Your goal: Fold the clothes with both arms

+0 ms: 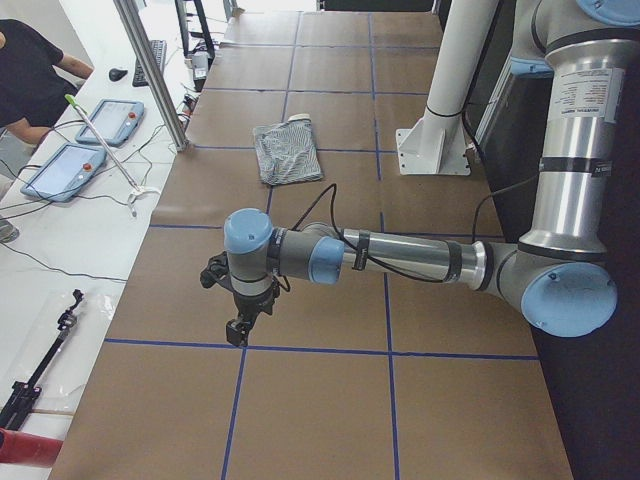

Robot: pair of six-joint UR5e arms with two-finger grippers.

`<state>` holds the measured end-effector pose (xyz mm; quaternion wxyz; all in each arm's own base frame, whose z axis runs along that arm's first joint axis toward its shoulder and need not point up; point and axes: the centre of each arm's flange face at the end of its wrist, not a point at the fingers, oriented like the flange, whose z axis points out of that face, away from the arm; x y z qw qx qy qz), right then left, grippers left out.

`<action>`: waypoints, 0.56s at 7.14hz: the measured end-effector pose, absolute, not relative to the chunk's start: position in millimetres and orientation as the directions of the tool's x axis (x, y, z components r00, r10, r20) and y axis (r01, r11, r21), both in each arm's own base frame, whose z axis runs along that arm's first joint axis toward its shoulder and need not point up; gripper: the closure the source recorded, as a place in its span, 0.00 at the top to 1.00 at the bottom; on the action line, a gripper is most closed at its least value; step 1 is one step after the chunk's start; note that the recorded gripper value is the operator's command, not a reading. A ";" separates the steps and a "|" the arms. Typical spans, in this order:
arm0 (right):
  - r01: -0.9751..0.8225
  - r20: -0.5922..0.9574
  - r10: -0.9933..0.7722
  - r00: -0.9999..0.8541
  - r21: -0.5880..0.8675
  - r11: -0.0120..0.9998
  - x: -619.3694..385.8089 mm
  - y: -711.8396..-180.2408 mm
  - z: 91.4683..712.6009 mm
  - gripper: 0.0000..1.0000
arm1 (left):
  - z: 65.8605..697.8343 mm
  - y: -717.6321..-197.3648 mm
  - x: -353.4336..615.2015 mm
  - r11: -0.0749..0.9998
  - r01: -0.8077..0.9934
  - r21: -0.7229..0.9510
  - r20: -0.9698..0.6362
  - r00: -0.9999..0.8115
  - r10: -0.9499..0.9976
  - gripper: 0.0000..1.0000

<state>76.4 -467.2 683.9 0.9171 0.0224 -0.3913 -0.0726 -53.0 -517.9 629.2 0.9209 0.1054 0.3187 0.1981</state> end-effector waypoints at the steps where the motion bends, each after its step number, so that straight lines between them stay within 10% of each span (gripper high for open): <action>1: 0.115 0.713 -0.156 0.683 0.106 0.988 76.4 -470.7 679.2 1.00 | 647.2 -513.5 -51.1 0.914 -0.282 0.292 -0.606 0.685 0.405 1.00; 4: 0.091 0.713 -0.140 0.687 0.107 0.990 76.3 -480.1 666.5 1.00 | 658.1 -511.1 -54.3 0.926 -0.259 0.274 -0.647 0.663 0.377 1.00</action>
